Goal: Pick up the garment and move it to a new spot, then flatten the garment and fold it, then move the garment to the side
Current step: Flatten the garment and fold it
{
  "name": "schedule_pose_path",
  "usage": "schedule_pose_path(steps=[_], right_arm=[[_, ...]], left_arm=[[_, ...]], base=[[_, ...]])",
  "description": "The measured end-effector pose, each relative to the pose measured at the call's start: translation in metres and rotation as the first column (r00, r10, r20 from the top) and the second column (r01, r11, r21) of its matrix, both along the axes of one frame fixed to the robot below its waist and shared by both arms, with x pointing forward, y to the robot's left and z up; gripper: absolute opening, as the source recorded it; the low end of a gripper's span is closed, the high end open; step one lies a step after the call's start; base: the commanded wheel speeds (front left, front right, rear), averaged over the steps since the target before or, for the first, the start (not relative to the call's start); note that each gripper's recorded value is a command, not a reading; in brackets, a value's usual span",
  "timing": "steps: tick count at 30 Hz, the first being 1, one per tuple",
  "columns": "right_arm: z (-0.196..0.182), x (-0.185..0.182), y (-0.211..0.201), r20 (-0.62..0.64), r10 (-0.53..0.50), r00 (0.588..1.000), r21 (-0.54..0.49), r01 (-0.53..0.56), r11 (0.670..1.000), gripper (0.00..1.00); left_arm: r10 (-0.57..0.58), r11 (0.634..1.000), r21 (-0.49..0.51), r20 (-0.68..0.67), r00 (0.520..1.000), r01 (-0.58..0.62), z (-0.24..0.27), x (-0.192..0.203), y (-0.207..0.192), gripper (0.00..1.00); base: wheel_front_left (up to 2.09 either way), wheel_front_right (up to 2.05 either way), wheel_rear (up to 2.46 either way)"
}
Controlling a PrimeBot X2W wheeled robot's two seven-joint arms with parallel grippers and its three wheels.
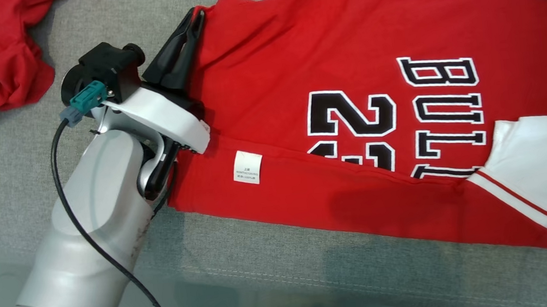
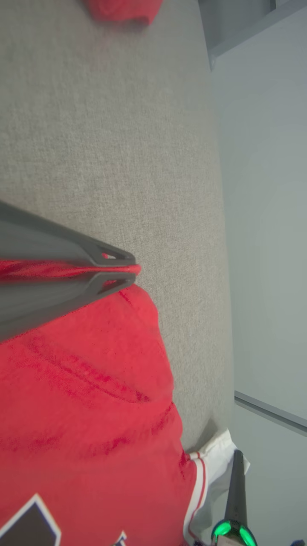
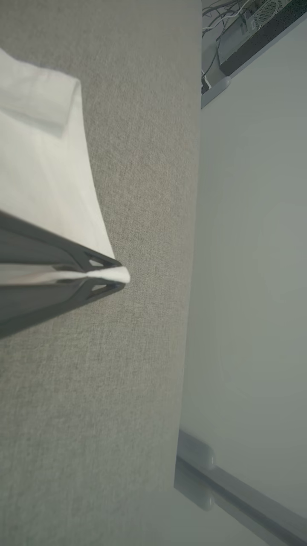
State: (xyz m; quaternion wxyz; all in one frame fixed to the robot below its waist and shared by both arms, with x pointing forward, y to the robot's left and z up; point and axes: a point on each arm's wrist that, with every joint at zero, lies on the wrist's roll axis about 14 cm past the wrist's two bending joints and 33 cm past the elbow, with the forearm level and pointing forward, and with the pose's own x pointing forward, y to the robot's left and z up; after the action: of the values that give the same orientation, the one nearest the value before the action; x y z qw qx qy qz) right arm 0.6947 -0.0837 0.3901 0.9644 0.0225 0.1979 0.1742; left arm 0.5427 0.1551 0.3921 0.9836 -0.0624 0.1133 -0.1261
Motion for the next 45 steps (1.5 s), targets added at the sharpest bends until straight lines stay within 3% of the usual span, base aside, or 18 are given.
schedule_pose_path(steps=[5,13,19,30,45], right_arm=[[0.033,-0.009,-0.004,0.075,-0.008,0.997,0.075,0.002,0.997,0.00],[0.056,-0.040,-0.045,0.097,-0.046,0.994,0.124,0.034,0.992,0.00],[0.079,-0.069,-0.052,0.128,-0.036,0.991,0.184,0.012,0.983,0.00],[0.077,-0.141,-0.069,0.048,-0.015,0.999,0.228,0.004,0.974,0.00],[0.040,-0.229,-0.077,-0.144,-0.011,0.989,0.285,0.052,0.957,0.00]], left_arm=[[0.024,1.000,-0.001,0.008,1.000,-0.024,0.008,0.001,0.012,0.00],[0.048,0.999,0.019,-0.021,0.999,-0.048,0.005,-0.005,0.028,0.00],[0.059,0.998,-0.004,-0.028,0.998,-0.059,0.009,-0.011,0.031,0.00],[0.065,0.997,-0.026,-0.065,0.996,-0.067,0.010,-0.047,0.031,0.00],[0.071,0.995,-0.066,-0.126,0.989,-0.080,0.001,-0.093,0.026,0.00]], base=[[0.00,0.00,0.00],[0.00,0.00,0.00],[0.00,0.00,0.00],[0.00,0.00,0.00],[0.00,0.00,0.00]])
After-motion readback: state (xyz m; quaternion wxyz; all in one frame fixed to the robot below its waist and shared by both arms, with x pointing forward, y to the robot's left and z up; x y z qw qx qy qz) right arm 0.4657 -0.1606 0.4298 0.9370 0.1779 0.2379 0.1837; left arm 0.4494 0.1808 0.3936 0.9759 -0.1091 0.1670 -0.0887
